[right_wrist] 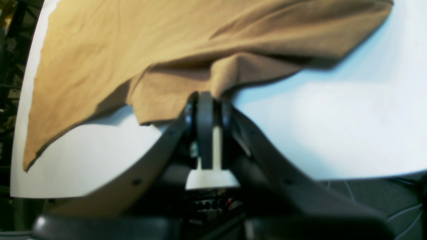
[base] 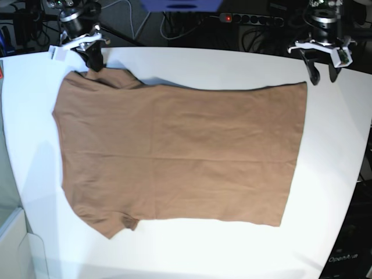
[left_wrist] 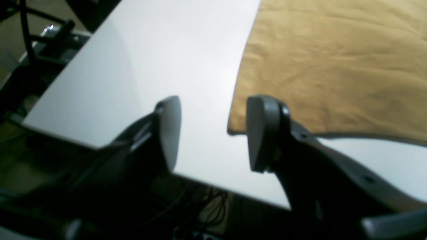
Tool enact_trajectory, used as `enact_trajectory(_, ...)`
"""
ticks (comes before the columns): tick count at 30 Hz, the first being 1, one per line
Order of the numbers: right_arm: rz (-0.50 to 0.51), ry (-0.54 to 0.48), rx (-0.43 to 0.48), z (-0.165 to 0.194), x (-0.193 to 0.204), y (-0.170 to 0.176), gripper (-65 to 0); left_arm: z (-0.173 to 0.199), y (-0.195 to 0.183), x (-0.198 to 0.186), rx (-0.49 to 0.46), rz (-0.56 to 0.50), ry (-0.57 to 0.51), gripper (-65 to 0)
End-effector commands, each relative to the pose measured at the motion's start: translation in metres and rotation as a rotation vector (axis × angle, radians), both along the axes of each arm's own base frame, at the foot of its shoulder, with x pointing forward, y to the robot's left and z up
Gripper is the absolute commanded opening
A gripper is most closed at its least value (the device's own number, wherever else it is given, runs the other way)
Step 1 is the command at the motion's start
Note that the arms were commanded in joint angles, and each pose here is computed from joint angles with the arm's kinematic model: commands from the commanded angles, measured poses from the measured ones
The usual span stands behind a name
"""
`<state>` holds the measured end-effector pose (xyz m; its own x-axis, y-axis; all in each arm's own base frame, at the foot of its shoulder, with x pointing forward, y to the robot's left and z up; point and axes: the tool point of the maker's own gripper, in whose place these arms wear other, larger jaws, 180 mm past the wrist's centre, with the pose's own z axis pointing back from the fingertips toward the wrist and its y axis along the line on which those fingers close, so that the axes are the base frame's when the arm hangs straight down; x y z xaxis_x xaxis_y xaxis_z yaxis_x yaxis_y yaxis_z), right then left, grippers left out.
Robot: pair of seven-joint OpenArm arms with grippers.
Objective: Fold the T-shirt properly
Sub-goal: 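Lower the left gripper onto the opposite shoulder corner and grasp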
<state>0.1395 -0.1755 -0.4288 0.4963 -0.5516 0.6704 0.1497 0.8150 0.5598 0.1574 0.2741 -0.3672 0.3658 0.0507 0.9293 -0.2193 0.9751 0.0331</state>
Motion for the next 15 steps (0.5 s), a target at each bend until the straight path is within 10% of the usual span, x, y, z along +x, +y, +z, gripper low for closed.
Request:
enact_trajectory(1, 0.0, -0.026, 0.001, 0.007, 0.001, -0.003, -64.3, -0.001, 0.005, 0.001, 0.01, 0.004, 0.002, -34.5)
enact_trajectory(9, 0.001, -0.025, 0.002, 0.007, 0.001, -0.002, -64.3, -0.041, -0.017, 0.02, -0.24, -0.063, 0.087, -34.5)
enact_trajectory(15, 0.001, -0.025, 0.002, 0.007, 0.001, -0.002, -64.3, -0.042, -0.019, 0.026, -0.257, -0.07, 0.092, -34.5)
